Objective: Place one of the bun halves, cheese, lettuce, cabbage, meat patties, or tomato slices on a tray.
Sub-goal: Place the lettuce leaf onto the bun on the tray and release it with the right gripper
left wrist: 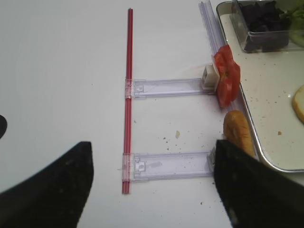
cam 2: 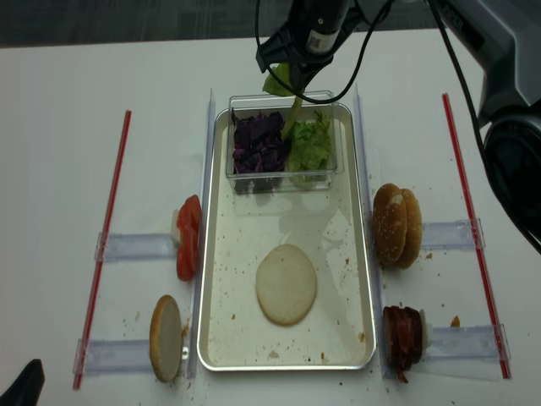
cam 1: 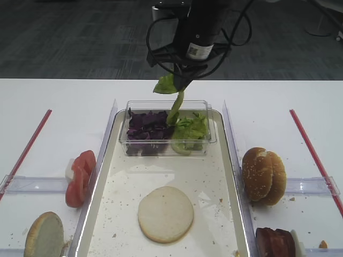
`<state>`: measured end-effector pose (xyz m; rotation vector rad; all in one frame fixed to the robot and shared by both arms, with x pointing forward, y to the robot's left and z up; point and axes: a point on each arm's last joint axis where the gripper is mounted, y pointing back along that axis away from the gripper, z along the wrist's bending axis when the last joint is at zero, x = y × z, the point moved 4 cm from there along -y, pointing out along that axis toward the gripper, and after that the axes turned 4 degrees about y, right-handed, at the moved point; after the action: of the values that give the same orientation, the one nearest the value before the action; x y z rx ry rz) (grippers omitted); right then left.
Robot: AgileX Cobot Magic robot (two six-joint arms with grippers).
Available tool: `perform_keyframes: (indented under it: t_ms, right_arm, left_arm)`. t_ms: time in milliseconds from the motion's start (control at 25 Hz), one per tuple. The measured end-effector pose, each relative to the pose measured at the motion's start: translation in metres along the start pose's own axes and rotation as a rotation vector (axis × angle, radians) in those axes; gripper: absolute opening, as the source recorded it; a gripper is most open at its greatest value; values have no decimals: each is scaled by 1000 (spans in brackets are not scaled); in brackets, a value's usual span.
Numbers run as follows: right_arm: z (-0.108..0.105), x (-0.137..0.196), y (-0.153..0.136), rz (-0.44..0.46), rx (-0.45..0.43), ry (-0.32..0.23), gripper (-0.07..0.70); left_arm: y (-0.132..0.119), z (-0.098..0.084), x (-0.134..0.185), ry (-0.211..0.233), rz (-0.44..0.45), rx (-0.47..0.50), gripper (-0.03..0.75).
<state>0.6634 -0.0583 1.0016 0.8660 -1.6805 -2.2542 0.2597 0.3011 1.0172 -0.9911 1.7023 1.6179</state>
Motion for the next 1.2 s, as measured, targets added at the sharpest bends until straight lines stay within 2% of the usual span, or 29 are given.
perform_keyframes:
  t_ms: [360,600,840,1200]
  right_arm:
    - [14,-4,48,-96,-19,-2,57]
    - [26,-1,70,-131,-29,12,57]
    - [47,21,75,-83,-47,37,57]
    - [92,58,83,-20,-85,128,57]
  left_arm:
    - [0,1,0,-2,-1,-6,490]
    - [0,1,0,-2,-1,-6,490]
    - [0,0,0,0,0,0,490]
    - [0,0,0,0,0,0,490]
